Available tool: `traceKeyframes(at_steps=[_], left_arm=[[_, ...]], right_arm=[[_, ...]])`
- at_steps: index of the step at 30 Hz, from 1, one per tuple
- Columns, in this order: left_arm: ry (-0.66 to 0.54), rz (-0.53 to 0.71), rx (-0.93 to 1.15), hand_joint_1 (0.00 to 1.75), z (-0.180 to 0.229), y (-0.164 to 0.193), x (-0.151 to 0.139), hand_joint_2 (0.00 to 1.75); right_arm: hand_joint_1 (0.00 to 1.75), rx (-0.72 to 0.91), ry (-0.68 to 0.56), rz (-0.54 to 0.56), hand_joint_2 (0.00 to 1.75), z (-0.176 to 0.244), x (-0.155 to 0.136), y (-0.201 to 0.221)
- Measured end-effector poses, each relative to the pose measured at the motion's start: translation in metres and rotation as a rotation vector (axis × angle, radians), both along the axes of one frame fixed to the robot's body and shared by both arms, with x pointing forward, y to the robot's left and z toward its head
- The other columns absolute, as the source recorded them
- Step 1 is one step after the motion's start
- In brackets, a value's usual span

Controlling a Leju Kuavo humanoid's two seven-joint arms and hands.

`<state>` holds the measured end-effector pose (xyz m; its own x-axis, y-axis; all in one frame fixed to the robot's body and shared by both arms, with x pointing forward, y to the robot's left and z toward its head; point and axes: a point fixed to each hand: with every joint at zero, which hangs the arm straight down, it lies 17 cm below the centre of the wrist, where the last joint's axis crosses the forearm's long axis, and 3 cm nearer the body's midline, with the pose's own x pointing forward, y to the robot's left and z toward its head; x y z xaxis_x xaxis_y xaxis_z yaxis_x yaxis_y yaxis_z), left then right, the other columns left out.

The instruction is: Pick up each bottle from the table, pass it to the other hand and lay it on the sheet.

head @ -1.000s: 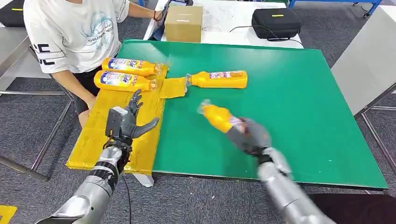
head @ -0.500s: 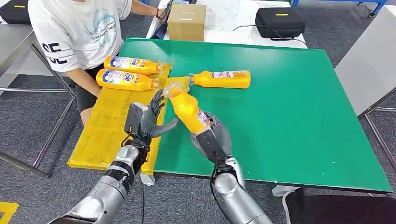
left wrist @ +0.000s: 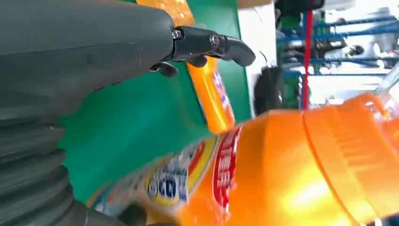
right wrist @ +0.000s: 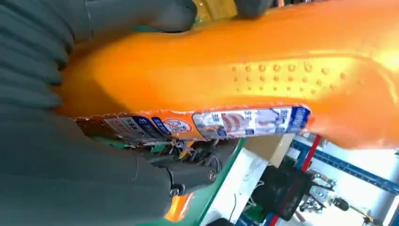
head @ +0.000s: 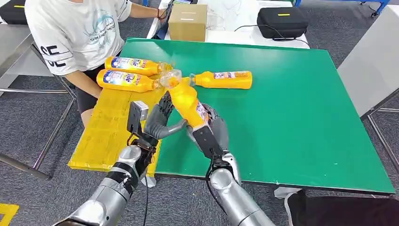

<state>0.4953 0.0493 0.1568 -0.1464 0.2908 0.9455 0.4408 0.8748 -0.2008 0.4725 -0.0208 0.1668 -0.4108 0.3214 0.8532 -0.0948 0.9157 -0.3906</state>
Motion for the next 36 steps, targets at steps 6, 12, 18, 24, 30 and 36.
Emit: traceKeyframes(at_steps=[6,12,18,24,30,36], left_arm=[[-0.044,-0.027,-0.047,0.00,0.018,-0.004,-0.011,1.75],[-0.060,-0.034,-0.072,0.00,0.024,0.000,-0.016,1.75],[-0.071,-0.047,-0.082,0.00,0.025,0.000,-0.023,1.75],[-0.082,-0.043,-0.069,0.00,0.026,0.000,-0.024,1.75],[-0.057,-0.008,0.051,0.00,0.012,0.003,-0.010,1.75],[-0.024,-0.006,0.125,0.00,-0.008,0.001,-0.003,1.75]], right_arm=[[1.75,-0.003,0.001,0.014,1.75,-0.001,-0.001,0.004],[1.75,-0.001,0.008,0.017,1.75,-0.003,-0.001,0.005],[1.75,-0.010,0.017,0.038,1.75,-0.006,-0.003,0.009],[1.75,-0.068,0.024,0.077,1.75,-0.009,-0.004,0.024],[1.75,-0.148,0.037,0.127,1.75,-0.017,-0.011,0.049],[1.75,-0.161,0.063,0.129,1.75,-0.027,-0.011,0.050]])
